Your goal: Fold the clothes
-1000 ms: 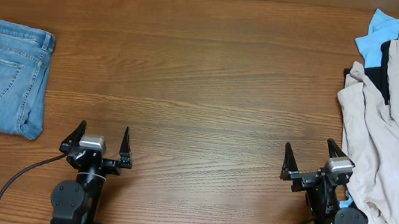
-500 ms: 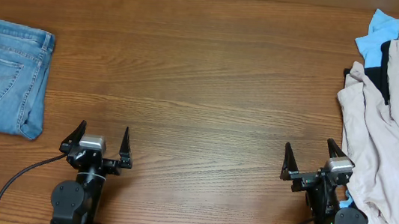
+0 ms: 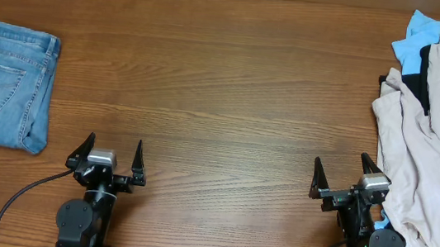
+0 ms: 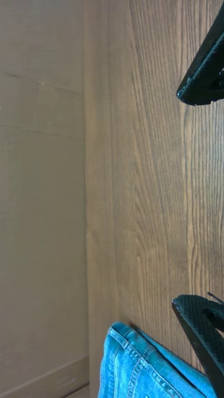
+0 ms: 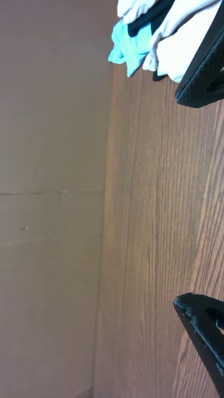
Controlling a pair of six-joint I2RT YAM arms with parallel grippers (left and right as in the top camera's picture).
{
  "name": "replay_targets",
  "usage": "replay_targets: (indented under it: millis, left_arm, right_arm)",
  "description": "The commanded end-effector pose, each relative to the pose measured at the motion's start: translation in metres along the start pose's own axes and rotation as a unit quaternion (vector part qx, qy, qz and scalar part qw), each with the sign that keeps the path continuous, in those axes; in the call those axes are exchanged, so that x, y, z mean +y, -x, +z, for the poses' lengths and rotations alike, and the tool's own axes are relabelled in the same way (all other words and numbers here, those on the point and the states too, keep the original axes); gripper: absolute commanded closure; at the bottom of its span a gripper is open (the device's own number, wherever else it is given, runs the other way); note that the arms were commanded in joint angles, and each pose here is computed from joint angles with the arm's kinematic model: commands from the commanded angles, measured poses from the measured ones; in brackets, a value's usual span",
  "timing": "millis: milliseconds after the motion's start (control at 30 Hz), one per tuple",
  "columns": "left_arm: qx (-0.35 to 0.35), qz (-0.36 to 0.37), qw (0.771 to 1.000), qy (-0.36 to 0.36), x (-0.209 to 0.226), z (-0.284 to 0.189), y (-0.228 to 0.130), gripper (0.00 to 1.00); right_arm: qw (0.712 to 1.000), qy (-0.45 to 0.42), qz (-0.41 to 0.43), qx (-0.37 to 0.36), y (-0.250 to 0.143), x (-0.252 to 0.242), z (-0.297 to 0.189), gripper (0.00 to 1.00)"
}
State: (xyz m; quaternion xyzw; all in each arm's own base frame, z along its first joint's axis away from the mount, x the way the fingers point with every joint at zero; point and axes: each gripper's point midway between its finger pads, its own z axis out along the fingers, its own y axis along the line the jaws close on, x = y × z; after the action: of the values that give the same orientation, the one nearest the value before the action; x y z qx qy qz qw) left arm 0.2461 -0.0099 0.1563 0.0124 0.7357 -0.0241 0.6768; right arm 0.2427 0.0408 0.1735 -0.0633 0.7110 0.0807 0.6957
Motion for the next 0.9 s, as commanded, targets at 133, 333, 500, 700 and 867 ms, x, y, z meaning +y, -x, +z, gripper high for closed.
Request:
replay_targets:
  millis: [133, 333, 500, 700, 867]
  left_arm:
    - [-0.003, 0.006, 1.000, 0.007, 0.0028, -0.0002, -0.0004, 0.00]
    - [-0.003, 0.006, 1.000, 0.007, 0.0028, -0.0002, -0.0004, 0.00]
    - [-0.003, 0.006, 1.000, 0.007, 0.0028, -0.0002, -0.0003, 0.00]
    - [-0.003, 0.006, 1.000, 0.007, 0.0028, -0.0002, -0.0004, 0.00]
    - [-0.003, 0.006, 1.000, 0.007, 0.0028, -0.0002, -0.0004, 0.00]
  right_arm:
    - [1.000, 0.000, 0.000, -0.003, -0.0014, -0.0002, 0.0000, 0.00]
    - [1.000, 0.000, 0.000, -0.003, -0.0013, -0.0002, 0.0000, 0.00]
    - [1.000, 0.000, 0.000, -0.003, -0.0013, -0.0002, 0.0000, 0.00]
    - [1.000, 0.000, 0.000, -0.003, -0.0013, -0.0002, 0.0000, 0.00]
    - [1.000, -0.004, -0.005, -0.009, 0.0016, -0.0017, 0.0000, 0.00]
